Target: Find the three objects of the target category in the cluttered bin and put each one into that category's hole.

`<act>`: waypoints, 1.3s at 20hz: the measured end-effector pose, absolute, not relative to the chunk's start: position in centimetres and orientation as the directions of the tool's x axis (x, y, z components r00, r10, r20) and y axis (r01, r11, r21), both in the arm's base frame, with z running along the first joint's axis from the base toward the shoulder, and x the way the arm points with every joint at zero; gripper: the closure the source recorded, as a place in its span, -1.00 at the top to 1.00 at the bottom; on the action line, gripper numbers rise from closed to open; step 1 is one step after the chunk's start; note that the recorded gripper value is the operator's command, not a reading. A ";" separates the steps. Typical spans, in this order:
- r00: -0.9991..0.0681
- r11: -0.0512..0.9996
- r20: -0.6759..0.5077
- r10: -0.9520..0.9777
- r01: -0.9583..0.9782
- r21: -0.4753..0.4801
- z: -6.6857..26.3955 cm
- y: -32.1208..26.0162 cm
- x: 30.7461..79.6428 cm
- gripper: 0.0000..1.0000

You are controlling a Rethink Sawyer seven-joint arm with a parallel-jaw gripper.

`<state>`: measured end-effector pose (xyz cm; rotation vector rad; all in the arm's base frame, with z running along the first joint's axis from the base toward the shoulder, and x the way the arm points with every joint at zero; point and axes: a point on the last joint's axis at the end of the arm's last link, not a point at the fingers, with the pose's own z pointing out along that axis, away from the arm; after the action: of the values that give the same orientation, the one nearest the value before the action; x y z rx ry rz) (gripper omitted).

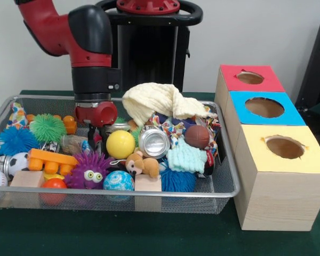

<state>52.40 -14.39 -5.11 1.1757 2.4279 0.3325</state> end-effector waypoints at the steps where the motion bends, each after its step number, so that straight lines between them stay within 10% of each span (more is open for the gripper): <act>1: -0.554 0.614 -0.266 0.789 0.690 0.383 -5.1 -14.4 52.4 1.00; 26: -0.665 0.671 -0.089 0.741 0.735 0.094 2.0 -15.9 50.4 1.00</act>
<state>50.41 -15.88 2.01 1.2251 2.7613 0.0752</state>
